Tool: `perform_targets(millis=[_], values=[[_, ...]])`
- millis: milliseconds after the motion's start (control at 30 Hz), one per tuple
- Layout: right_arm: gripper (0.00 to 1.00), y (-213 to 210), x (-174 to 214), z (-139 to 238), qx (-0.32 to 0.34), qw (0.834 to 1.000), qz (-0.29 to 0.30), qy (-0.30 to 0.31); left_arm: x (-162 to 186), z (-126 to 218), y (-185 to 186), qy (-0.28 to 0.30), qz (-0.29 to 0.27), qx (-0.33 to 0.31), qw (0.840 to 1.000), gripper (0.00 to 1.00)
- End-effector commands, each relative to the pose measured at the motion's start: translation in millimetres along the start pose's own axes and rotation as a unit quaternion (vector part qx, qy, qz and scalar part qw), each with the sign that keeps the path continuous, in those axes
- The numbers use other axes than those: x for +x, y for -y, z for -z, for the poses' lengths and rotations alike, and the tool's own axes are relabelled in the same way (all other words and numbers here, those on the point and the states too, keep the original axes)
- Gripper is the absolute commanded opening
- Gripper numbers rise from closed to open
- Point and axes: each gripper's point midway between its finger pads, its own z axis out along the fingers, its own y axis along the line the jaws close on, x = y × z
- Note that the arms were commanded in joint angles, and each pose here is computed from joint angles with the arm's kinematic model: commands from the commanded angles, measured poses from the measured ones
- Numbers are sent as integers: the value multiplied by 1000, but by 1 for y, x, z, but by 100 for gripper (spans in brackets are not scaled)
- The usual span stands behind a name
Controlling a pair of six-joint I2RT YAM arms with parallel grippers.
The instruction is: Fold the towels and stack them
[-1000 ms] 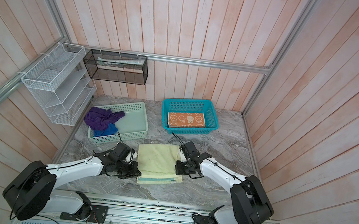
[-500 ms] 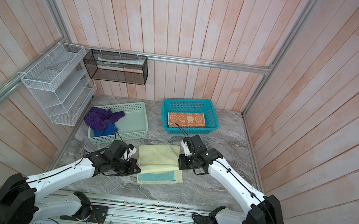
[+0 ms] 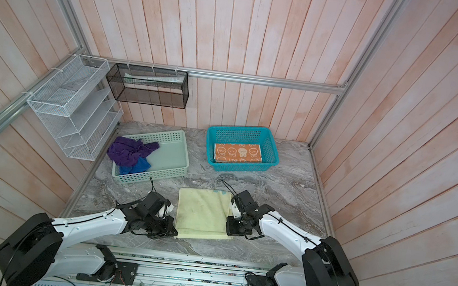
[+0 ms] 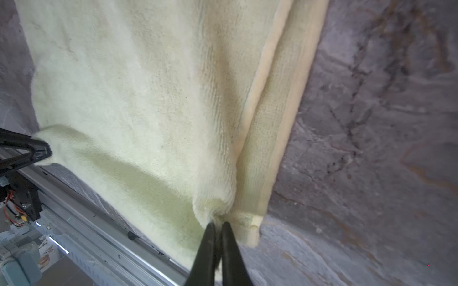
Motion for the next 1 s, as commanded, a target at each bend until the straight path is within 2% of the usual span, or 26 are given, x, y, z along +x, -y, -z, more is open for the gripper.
perform_targets(millis=[0, 67, 200, 400, 500, 667, 800, 967], values=[[36, -3, -4, 12, 10, 1000, -2, 9, -12, 16, 4, 24, -13, -28, 999, 30], [39, -5, -11, 23, 17, 1000, 1, 23, -18, 28, 10, 38, -23, -35, 998, 37], [41, -8, -33, 39, 40, 997, 13, 59, -31, 40, 21, 54, -50, -44, 996, 38], [36, -7, -61, 17, 51, 997, 34, 56, -42, 27, 33, 34, -68, -47, 996, 35], [34, 2, -77, 6, 64, 996, 28, 61, -48, 26, 35, 44, -77, -54, 995, 35], [33, 13, -111, 6, 52, 993, 2, 103, -49, 8, 48, 32, -80, -21, 996, 35], [36, 18, -137, 15, 48, 989, -13, 140, -40, -9, 40, 1, -80, -34, 996, 35], [35, 22, -156, 9, -6, 986, -29, 162, -33, -18, 37, -13, -80, -31, 996, 35]])
